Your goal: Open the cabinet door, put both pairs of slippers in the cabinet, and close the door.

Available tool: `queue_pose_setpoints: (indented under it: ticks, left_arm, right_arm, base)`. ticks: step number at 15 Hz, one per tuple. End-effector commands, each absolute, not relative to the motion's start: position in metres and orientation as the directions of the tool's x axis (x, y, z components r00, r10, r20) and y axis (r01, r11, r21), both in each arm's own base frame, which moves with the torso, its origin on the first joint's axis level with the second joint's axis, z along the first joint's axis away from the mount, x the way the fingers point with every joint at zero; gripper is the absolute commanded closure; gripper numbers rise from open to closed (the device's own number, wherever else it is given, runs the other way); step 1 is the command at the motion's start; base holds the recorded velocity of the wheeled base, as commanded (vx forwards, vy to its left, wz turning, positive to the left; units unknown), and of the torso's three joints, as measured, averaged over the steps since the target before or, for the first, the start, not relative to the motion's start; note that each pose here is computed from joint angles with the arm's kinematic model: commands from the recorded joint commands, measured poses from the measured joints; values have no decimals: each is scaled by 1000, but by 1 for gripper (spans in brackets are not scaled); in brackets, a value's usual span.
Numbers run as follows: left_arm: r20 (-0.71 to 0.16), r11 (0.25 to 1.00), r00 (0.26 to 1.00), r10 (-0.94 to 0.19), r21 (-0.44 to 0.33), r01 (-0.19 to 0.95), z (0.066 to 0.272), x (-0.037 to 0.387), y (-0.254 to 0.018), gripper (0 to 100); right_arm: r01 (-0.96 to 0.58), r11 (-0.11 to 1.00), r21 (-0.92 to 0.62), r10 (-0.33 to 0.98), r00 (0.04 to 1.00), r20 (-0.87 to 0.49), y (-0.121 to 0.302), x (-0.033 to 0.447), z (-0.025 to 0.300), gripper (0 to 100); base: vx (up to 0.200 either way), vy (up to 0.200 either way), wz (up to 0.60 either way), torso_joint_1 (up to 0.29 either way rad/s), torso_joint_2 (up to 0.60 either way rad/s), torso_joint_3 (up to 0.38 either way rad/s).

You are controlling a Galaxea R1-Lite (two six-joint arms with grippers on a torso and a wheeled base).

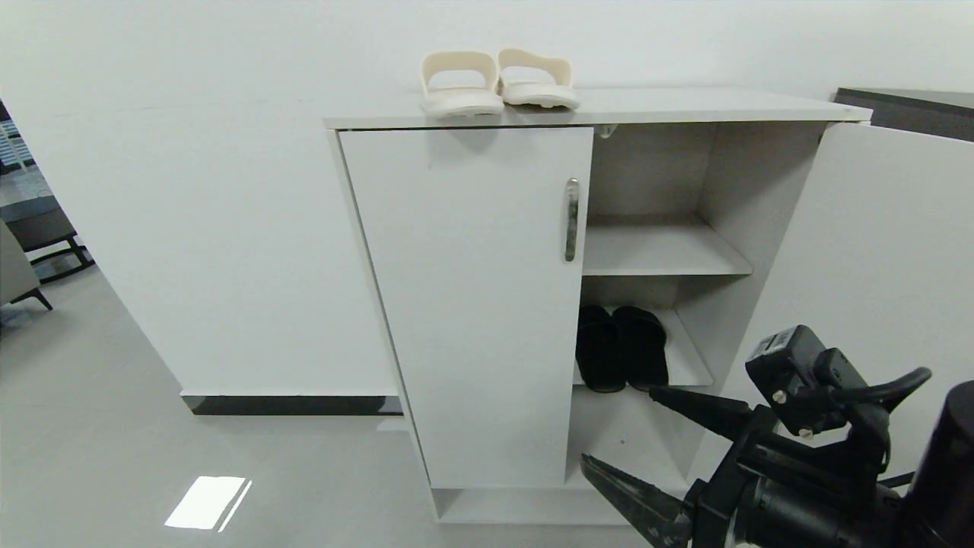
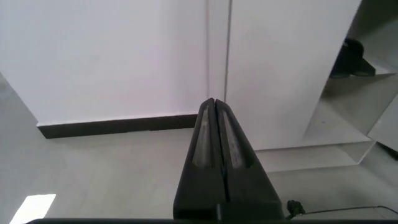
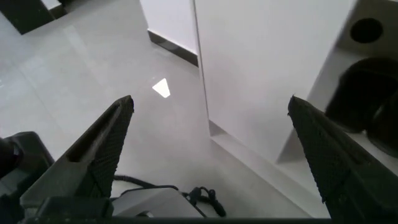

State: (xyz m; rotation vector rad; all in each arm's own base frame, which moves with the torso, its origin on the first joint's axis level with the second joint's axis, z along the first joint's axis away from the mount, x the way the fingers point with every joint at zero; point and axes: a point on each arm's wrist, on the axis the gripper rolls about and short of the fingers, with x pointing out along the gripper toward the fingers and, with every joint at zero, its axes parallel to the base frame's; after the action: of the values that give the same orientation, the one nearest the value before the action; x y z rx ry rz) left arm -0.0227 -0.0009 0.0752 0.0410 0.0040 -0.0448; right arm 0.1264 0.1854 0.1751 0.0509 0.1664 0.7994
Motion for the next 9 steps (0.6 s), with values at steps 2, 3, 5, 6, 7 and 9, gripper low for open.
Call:
queue_pose_setpoints:
  ticks: [2, 3, 5, 6, 7, 9]
  left_arm:
    - [-5, 998, 999, -44, 40, 45, 75, -23, -1, 100]
    - [-5, 998, 999, -44, 37, 45, 75, -23, -1, 100]
    - [-5, 998, 999, -44, 34, 45, 75, -23, -1, 100]
    - [-5, 998, 999, -44, 34, 45, 75, -23, -1, 100]
    - [-5, 998, 999, -44, 34, 45, 75, -23, -1, 100]
    - [-5, 997, 999, -46, 60, 46, 75, -23, -1, 100]
  right_arm:
    - [-709, 697, 108, 717, 685, -134, 186, 127, 174, 0]
    - [-709, 697, 108, 717, 685, -134, 186, 127, 174, 0]
    - [-710, 696, 108, 718, 683, -134, 186, 127, 174, 0]
    - [-710, 696, 107, 717, 683, -137, 186, 127, 173, 0]
    - [-710, 696, 107, 717, 683, -137, 186, 127, 173, 0]
    - [-709, 697, 105, 716, 682, -149, 188, 128, 170, 0]
  base:
    - [0, 200, 0, 0, 2, 2]
    - [0, 200, 0, 2, -2, -2]
    - [0, 100, 0, 1, 1, -1]
    - [0, 0, 0, 0, 0, 0]
    - [0, 0, 0, 0, 0, 0]
    - [0, 0, 0, 0, 0, 0]
